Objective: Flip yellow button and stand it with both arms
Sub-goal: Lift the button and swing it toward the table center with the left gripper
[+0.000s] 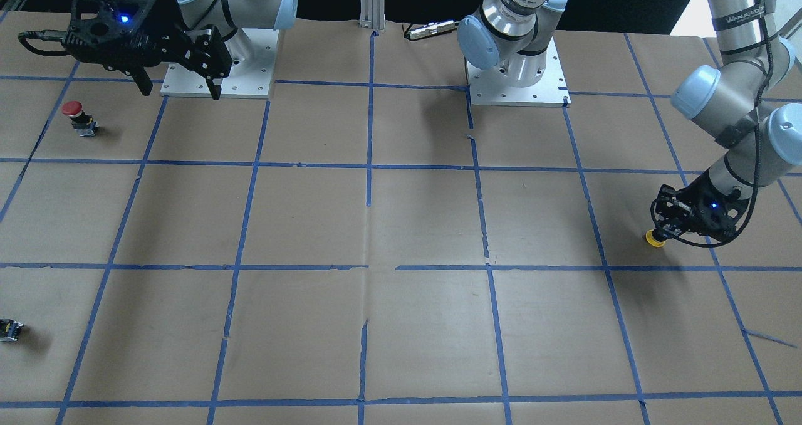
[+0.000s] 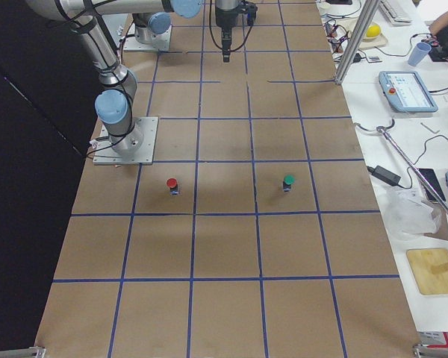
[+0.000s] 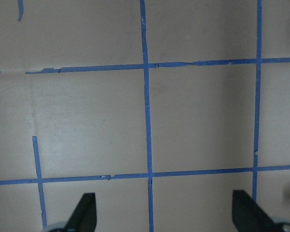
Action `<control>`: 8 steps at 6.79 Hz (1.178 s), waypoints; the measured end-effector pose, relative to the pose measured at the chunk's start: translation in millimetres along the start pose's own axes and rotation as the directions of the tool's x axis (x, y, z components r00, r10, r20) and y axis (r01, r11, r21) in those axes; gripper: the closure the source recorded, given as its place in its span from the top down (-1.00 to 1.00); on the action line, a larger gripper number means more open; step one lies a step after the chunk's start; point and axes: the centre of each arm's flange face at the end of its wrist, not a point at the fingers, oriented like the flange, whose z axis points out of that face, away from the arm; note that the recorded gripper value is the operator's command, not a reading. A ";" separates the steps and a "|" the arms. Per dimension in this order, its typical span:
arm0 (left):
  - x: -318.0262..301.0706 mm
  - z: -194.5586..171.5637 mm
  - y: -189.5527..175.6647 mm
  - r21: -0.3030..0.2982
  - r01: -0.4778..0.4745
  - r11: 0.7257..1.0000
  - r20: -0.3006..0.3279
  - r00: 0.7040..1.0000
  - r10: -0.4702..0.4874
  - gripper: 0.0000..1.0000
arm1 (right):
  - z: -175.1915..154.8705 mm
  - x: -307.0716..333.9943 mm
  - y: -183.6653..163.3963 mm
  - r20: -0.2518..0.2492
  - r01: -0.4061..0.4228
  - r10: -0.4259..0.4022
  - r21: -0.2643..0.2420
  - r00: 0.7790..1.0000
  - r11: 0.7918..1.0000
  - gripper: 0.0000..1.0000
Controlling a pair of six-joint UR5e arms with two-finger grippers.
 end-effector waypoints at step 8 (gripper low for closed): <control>251.8 -121.7 -191.7 0.302 0.343 0.889 -0.541 0.830 -0.137 -0.94 | 0.1 -0.1 0.1 0.001 0.000 0.000 -0.001 1.000 1.000 0.99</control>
